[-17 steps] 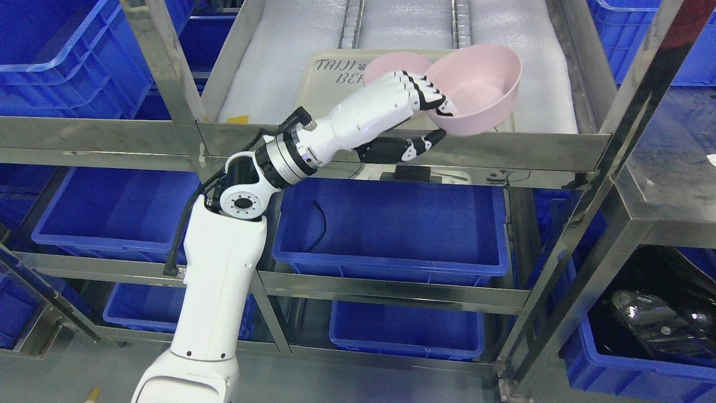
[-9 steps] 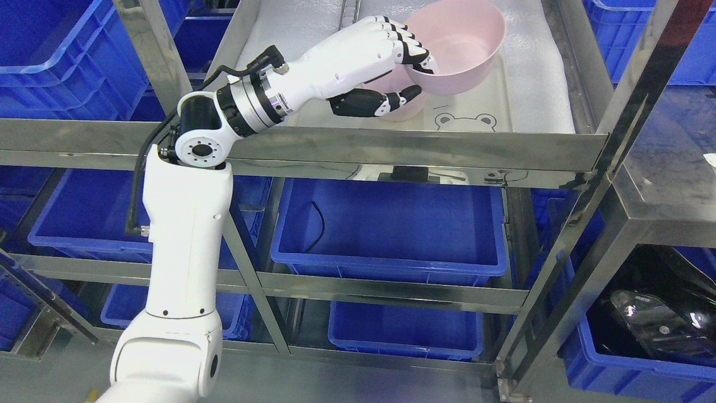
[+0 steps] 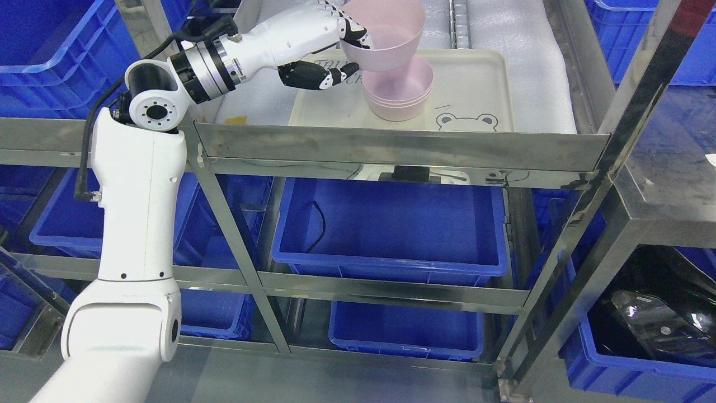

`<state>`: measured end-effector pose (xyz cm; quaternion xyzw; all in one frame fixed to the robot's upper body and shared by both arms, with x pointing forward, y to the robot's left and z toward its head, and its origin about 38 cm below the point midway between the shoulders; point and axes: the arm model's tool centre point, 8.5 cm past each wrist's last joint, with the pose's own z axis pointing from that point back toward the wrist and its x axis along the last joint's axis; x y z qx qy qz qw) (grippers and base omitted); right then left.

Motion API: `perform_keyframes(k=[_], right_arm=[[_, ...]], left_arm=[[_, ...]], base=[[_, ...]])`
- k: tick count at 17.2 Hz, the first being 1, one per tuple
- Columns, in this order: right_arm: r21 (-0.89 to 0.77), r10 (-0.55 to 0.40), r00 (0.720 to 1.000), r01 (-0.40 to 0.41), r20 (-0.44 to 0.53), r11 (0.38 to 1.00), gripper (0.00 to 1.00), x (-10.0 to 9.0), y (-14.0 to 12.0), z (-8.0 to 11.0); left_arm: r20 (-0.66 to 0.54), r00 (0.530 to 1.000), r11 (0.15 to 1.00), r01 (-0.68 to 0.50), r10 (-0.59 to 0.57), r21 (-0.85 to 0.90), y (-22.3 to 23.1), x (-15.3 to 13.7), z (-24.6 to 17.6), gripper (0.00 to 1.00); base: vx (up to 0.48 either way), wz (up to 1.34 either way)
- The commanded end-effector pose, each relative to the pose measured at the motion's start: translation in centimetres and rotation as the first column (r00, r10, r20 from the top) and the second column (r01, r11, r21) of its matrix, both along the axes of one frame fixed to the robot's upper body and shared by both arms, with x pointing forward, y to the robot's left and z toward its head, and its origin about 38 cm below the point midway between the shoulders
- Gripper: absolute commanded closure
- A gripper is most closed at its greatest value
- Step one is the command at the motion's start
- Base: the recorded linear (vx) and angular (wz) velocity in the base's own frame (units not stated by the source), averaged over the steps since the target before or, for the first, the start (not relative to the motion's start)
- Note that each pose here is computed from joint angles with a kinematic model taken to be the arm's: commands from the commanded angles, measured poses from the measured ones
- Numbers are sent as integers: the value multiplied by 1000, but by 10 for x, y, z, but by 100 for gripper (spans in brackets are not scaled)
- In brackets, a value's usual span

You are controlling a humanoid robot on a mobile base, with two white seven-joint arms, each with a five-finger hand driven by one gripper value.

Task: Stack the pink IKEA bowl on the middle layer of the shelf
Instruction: 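Carry the pink bowl over the tray and lower it onto the pink bowl stack, then open the left hand and release the bowl onto the stack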

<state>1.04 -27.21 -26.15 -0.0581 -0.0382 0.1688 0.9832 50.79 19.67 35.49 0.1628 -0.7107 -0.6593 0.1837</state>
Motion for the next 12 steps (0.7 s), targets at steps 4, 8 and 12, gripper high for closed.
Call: perform_keyframes(k=[4, 8, 12], right_arm=[[-15, 0, 1000, 0, 2, 1000, 0, -4, -10, 1], [-15, 0, 1000, 0, 2, 1000, 0, -4, -10, 1], [-15, 0, 1000, 0, 2, 1000, 0, -4, -10, 1]], left_arm=[[-315, 947, 991, -27, 67, 130, -19, 47, -85, 96], [-304, 952, 988, 8, 41, 156, -50, 51, -76, 96], [-255, 966, 988, 4, 36, 156, -54, 56, -49, 96]], base=[[0, 0], [0, 0], [0, 0]])
